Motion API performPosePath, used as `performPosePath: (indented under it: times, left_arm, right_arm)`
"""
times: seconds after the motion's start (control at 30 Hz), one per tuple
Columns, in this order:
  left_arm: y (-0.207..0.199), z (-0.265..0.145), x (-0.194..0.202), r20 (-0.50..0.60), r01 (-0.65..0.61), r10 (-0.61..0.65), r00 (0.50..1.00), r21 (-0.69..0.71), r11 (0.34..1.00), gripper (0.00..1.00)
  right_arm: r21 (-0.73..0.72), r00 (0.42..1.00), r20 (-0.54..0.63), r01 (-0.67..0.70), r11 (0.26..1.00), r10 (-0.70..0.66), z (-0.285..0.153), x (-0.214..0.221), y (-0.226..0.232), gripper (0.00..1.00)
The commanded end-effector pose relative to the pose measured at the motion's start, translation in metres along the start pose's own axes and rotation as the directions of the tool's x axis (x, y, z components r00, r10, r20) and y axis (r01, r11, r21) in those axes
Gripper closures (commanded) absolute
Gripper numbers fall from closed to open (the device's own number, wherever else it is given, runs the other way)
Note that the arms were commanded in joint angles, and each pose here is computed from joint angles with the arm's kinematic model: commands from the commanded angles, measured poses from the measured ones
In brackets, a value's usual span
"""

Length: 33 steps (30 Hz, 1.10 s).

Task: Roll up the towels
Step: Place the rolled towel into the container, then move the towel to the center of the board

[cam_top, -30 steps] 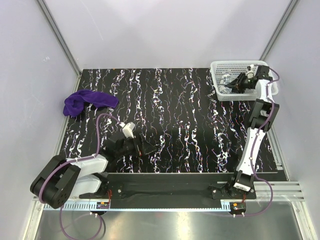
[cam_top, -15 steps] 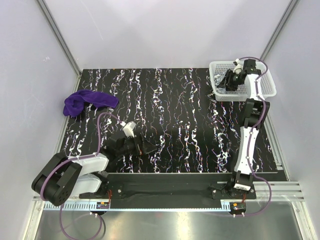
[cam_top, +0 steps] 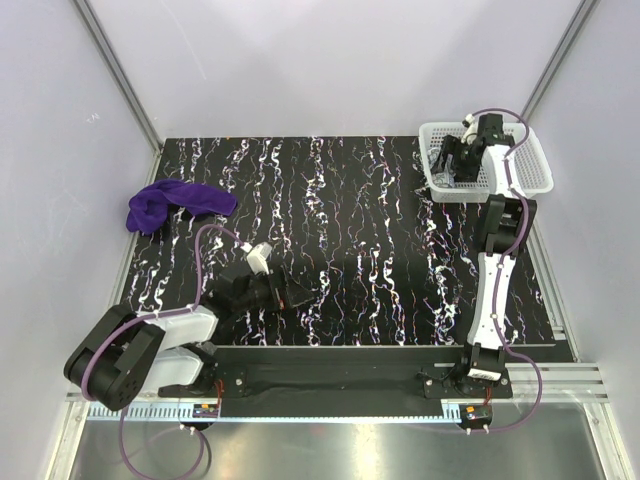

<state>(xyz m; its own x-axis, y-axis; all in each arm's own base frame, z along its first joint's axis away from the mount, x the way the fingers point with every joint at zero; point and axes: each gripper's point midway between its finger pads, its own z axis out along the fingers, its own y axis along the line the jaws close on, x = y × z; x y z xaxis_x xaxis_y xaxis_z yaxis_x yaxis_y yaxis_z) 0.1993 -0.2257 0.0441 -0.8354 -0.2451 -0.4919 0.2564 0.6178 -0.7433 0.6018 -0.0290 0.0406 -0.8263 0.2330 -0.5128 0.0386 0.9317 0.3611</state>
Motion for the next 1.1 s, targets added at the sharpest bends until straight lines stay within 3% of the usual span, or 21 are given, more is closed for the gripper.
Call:
performPosePath:
  times: [0.0, 0.13, 0.2, 0.37, 0.7, 0.77, 0.8, 0.83, 0.87, 0.9, 0.93, 1.0, 1.03, 1.07]
  left_arm:
    - [0.016, 0.0, 0.009, -0.037, -0.004, 0.002, 0.999, -0.059, 0.998, 0.01]
    - [0.015, 0.0, 0.01, -0.039, -0.005, 0.003, 0.999, -0.055, 0.998, 0.01]
    - [0.016, 0.0, 0.01, -0.039, -0.004, 0.002, 0.999, -0.057, 0.998, 0.01]
    - [0.015, 0.0, 0.01, -0.039, -0.004, 0.002, 0.999, -0.057, 0.998, 0.01]
    - [0.012, -0.007, 0.001, -0.012, -0.005, 0.004, 1.0, -0.09, 0.996, 0.01]
    - [-0.004, -0.012, -0.028, 0.06, -0.044, 0.05, 0.997, -0.1, 0.994, 0.01]
    - [0.004, -0.019, -0.026, 0.031, -0.031, 0.036, 0.999, -0.169, 0.985, 0.01]
    - [-0.013, -0.027, -0.063, 0.13, -0.072, 0.099, 0.987, -0.199, 0.977, 0.01]
    - [-0.015, -0.034, -0.078, 0.161, -0.075, 0.117, 0.98, -0.25, 0.965, 0.01]
    - [-0.003, -0.046, -0.078, 0.141, -0.055, 0.111, 0.984, -0.351, 0.935, 0.01]
    - [-0.012, -0.061, -0.119, 0.246, -0.042, 0.163, 0.955, -0.434, 0.9, 0.01]
    - [-0.005, -0.079, -0.139, 0.264, -0.019, 0.187, 0.946, -0.534, 0.845, 0.01]
    - [-0.01, -0.083, -0.161, 0.286, -0.021, 0.22, 0.933, -0.567, 0.823, 0.01]
    - [-0.003, -0.089, -0.174, 0.298, 0.004, 0.216, 0.93, -0.595, 0.804, 0.01]
  right_arm:
    - [0.042, 0.992, 0.121, 0.038, 0.998, -0.043, -0.044, -0.041, 0.014, 0.11]
    - [0.056, 0.986, 0.163, 0.023, 0.998, -0.032, -0.062, -0.054, 0.016, 0.08]
    - [0.021, 0.982, 0.186, -0.019, 1.0, 0.015, -0.071, -0.059, 0.014, 0.0]
    - [-0.153, 0.961, 0.258, -0.065, 0.986, 0.103, -0.102, -0.08, 0.029, 0.0]
    - [-0.195, 0.943, 0.318, -0.032, 0.98, 0.094, -0.168, -0.084, 0.067, 0.0]
    - [-0.198, 0.933, 0.351, -0.006, 0.98, 0.077, -0.197, -0.079, 0.088, 0.0]
    - [-0.196, 0.93, 0.361, -0.001, 0.981, 0.073, -0.207, -0.076, 0.095, 0.0]
    - [-0.212, 0.915, 0.4, 0.048, 0.976, 0.042, -0.235, -0.075, 0.123, 0.0]
    - [-0.216, 0.922, 0.385, 0.041, 0.976, 0.046, -0.235, -0.062, 0.13, 0.0]
    - [-0.225, 0.905, 0.425, 0.078, 0.971, 0.026, -0.261, -0.058, 0.153, 0.0]
    - [-0.236, 0.901, 0.433, 0.103, 0.966, 0.01, -0.268, -0.051, 0.167, 0.0]
    - [-0.253, 0.922, 0.388, 0.105, 0.962, 0.001, -0.261, -0.018, 0.2, 0.0]
    - [-0.276, 0.912, 0.41, 0.121, 0.954, 0.003, -0.28, -0.009, 0.213, 0.0]
    - [-0.339, 0.939, 0.343, 0.11, 0.934, 0.013, -0.265, 0.022, 0.241, 0.0]
